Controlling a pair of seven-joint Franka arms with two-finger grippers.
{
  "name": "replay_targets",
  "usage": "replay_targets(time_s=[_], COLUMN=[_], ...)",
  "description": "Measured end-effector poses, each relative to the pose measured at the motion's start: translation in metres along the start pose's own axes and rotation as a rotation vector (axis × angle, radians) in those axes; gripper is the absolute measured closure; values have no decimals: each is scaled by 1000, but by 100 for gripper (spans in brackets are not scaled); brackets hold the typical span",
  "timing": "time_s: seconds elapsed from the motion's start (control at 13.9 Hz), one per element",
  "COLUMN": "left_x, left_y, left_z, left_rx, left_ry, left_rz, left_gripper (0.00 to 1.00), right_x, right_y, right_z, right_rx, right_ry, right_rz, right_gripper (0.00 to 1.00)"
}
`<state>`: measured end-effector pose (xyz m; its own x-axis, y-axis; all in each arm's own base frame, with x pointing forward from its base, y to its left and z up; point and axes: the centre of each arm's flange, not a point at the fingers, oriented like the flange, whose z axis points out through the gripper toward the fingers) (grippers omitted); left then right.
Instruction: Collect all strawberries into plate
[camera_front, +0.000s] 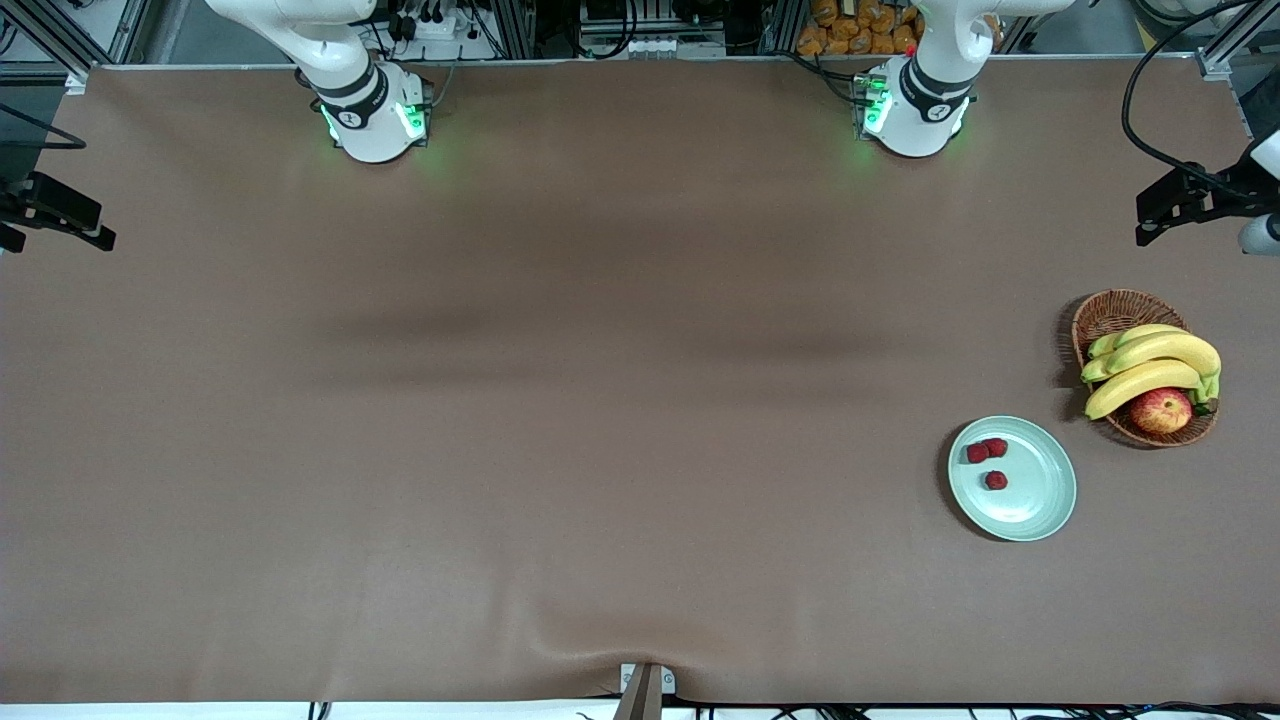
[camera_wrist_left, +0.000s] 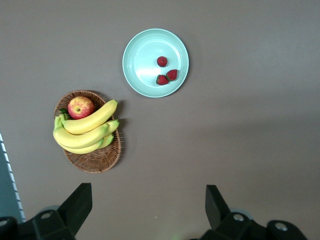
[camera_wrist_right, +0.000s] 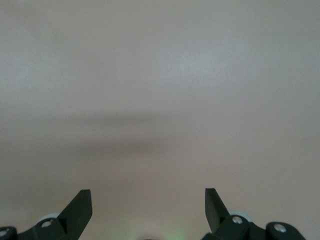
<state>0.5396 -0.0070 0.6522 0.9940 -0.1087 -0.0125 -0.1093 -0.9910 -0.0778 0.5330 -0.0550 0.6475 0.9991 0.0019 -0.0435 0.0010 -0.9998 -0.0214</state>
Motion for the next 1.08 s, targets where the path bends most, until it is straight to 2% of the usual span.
replay_targets(time_s=[0.43, 0.65, 1.08], left_x=[24, 29, 31], left_y=[-3, -3, -1], left_z=[19, 19, 26], left_rx=[-8, -48, -65], left_ry=[21, 38, 25], left_rz=[-41, -89, -98], left_gripper=[0, 0, 0], right_x=[0, 0, 0], right_y=[0, 0, 0], right_z=[0, 0, 0], right_rx=[0, 0, 0], right_ry=[0, -1, -1], right_rz=[0, 0, 0], right_gripper=[0, 0, 0])
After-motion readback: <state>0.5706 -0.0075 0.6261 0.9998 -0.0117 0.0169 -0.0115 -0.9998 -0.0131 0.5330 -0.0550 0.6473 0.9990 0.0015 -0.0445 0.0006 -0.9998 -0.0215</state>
